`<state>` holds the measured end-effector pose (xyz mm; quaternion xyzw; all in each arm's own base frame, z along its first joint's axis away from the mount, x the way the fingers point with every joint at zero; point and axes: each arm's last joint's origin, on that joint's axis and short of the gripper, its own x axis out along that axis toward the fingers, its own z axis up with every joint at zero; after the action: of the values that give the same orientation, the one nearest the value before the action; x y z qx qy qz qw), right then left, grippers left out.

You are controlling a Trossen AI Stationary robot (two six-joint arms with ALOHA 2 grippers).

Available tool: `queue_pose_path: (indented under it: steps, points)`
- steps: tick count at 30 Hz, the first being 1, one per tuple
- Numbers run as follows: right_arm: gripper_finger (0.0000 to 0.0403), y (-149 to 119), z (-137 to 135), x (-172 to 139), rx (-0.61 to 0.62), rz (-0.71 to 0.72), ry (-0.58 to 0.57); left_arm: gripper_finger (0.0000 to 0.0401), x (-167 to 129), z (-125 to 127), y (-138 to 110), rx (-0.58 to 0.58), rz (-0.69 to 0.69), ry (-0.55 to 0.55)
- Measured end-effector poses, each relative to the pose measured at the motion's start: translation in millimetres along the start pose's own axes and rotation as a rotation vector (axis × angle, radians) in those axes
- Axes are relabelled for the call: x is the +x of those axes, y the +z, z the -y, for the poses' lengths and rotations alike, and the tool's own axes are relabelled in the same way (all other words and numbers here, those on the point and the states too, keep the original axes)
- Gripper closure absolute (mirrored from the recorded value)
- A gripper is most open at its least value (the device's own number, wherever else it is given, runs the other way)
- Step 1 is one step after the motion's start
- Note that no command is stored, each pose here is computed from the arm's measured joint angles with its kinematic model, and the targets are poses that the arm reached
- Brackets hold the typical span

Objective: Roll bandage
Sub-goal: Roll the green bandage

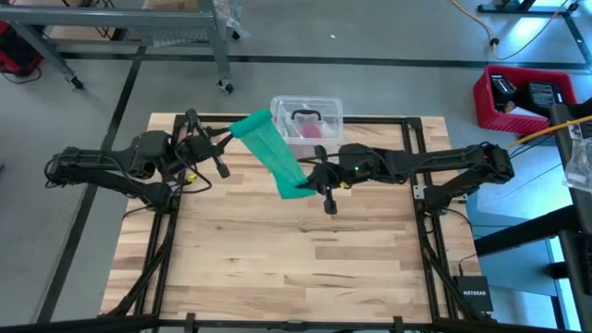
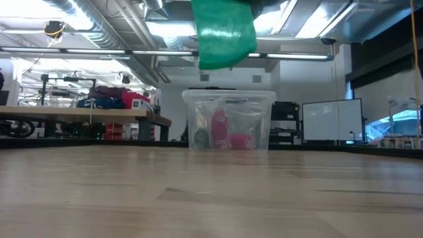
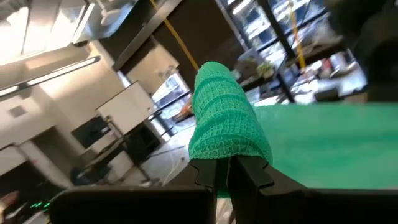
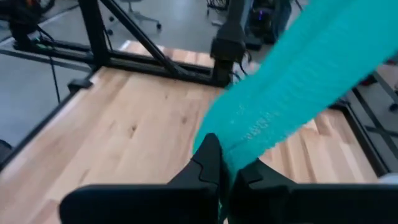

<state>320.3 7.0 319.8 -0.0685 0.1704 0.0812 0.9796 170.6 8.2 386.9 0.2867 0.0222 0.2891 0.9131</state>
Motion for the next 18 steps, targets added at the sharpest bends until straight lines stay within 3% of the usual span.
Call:
queue_pose_path:
  steps: [7, 18]
  points:
    - [0.0400, 12.0, -17.7, -2.9, -0.028, 0.086, 0.043, 0.0388, 8.3, 1.1, -10.0, 0.051, -0.076, 0.051]
    - [0.0400, 53.9, -35.5, -14.6, -0.063, 0.226, 0.092, 0.0388, 39.7, 30.4, -30.4, 0.145, -0.221, -0.001]
